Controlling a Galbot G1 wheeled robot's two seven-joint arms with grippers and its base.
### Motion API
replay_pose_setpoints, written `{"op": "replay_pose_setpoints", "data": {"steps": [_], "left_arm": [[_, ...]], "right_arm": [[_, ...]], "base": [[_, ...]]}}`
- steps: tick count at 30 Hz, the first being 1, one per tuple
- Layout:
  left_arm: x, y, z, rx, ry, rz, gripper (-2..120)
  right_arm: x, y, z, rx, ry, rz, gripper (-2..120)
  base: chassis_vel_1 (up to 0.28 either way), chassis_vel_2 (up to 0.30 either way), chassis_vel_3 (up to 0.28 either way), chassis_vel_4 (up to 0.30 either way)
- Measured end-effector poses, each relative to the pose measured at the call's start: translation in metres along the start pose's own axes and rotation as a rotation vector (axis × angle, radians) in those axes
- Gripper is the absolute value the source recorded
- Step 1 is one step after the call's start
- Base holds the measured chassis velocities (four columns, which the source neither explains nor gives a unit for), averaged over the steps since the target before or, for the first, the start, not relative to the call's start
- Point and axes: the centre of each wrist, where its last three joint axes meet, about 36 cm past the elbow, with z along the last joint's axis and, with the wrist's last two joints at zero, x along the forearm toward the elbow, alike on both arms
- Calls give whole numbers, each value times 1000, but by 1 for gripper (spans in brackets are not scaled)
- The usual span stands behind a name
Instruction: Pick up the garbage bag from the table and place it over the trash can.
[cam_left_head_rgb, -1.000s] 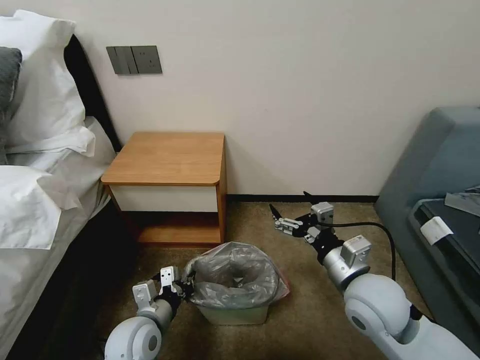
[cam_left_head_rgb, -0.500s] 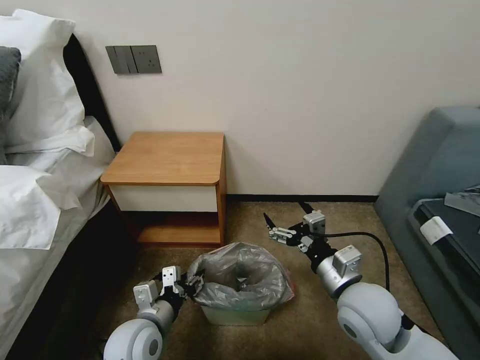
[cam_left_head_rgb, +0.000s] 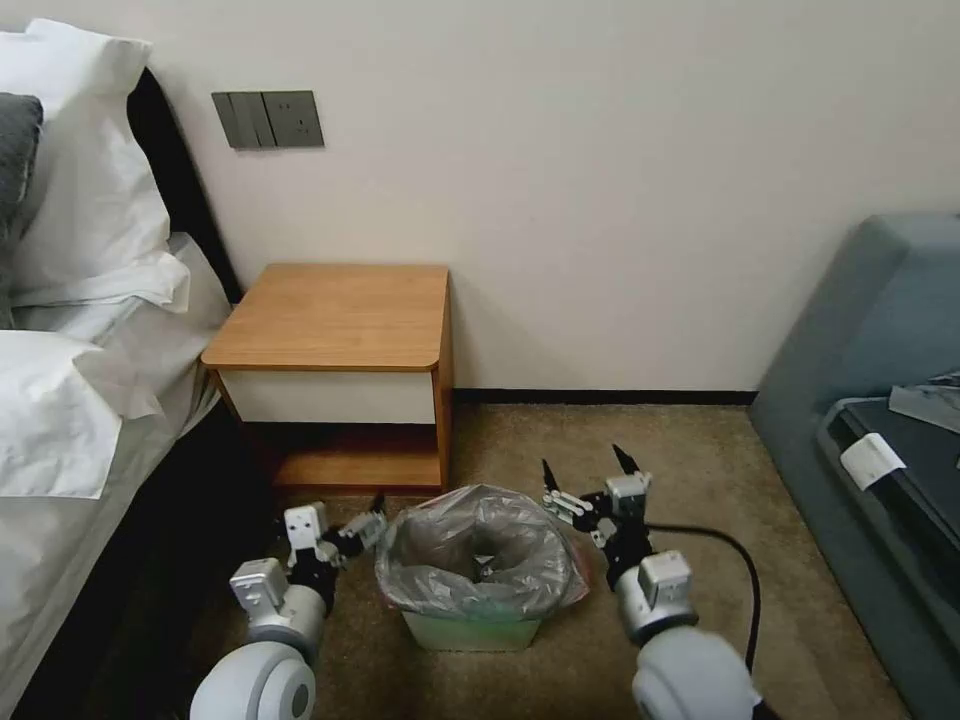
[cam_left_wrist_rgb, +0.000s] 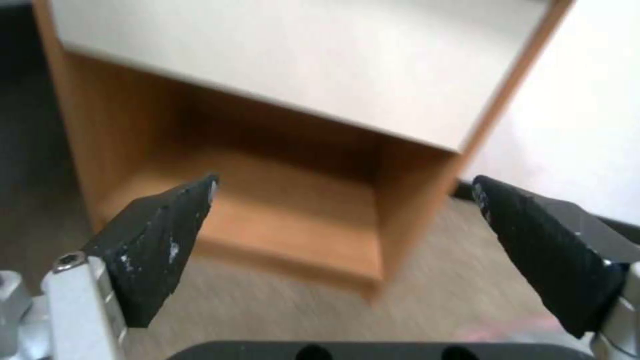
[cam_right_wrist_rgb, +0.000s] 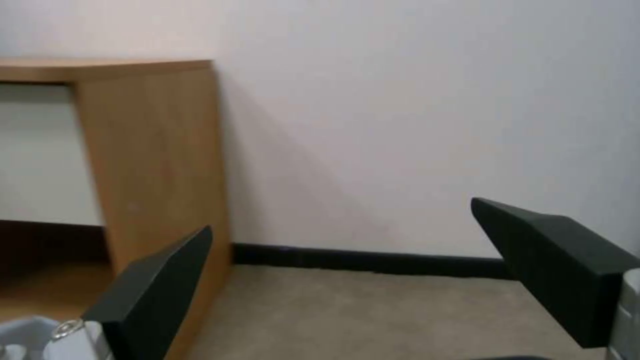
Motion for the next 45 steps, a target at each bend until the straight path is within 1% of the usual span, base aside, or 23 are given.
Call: {"op": "replay_pose_setpoints", "data": {"steps": [1,2,3,4,6,10,45], "left_arm": [[-2,5,7,-38,-30,2,100],[-5,13,16,-93,-51,11,97],[-5,13,16,-93,-51,11,97],[-5,17,21,-120,-53,17,95],[-6,23,28,-142,-57,28,88],[-4,24,32,-145,-50,45,84],[-3,24,31,-138,-40,47,84]], "right_arm": [[3,-3,5,12,-12,18,100],[6,-9,12,26,-25,39,100],[6,-9,12,26,-25,39,100],[8,-13,14,32,-30,49,100],[10,-19,17,31,-33,62,100],[11,-21,17,25,-33,57,100],[9,-21,16,17,-33,48,100]], "base": [[0,0,0,0],[0,0,0,0],[0,0,0,0],[0,0,0,0],[0,0,0,0],[0,0,0,0],[0,0,0,0]]}}
